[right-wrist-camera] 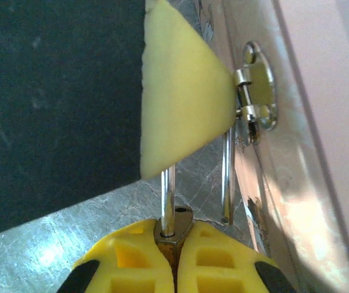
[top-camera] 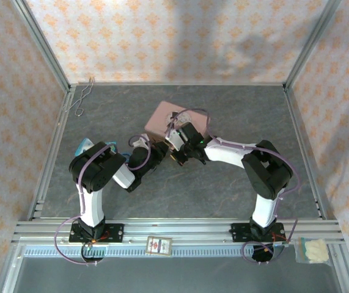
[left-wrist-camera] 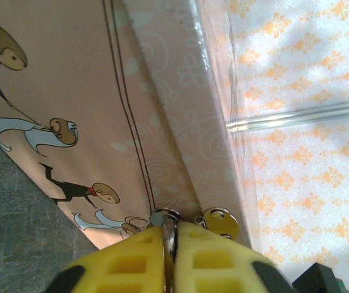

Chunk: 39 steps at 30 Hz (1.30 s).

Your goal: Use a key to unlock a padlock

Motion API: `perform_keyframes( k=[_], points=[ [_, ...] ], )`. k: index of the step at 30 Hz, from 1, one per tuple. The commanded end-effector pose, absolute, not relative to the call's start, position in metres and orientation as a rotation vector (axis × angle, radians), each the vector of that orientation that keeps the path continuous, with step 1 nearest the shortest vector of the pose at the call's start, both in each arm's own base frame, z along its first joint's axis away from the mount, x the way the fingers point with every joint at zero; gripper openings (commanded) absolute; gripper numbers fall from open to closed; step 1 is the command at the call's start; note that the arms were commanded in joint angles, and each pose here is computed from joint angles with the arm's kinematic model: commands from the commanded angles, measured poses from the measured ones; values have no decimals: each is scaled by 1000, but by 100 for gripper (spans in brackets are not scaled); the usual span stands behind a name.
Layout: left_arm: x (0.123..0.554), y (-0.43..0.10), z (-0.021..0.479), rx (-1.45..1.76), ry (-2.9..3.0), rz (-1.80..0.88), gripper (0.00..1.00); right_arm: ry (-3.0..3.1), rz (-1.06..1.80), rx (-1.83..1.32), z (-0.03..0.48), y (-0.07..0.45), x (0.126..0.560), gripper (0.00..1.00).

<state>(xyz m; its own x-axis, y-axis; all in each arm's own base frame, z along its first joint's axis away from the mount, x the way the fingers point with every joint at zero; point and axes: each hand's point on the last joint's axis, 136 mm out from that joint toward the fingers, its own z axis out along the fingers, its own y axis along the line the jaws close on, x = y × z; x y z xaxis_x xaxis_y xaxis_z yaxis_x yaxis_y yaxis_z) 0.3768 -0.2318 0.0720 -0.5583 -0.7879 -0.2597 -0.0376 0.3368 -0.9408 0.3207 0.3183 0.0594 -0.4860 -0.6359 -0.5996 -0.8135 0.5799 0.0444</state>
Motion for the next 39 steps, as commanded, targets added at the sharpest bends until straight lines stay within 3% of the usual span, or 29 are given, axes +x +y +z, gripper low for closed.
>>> perform_keyframes(
  k=[1, 7, 9, 10, 17, 25, 39],
  points=[
    [380, -233, 64, -727, 1871, -1260, 1, 2189, 491, -1119, 91, 330, 323, 0],
    [381, -233, 63, -729, 1868, -1260, 0, 2232, 552, -1005, 112, 327, 318, 35],
    [382, -233, 63, -727, 1869, -1257, 0, 2250, 590, -949, 124, 326, 314, 67],
    [381, -234, 63, -724, 1869, -1258, 0, 2257, 611, -910, 130, 324, 312, 70],
    [379, -232, 64, -723, 1867, -1262, 0, 2275, 561, -382, 161, 288, 332, 71],
    [379, -233, 67, -724, 1855, -1275, 0, 2269, 317, 188, 153, 227, 377, 72],
    [376, -230, 71, -734, 1829, -1287, 0, 2344, 347, 423, 104, 200, 394, 75]
  ],
)
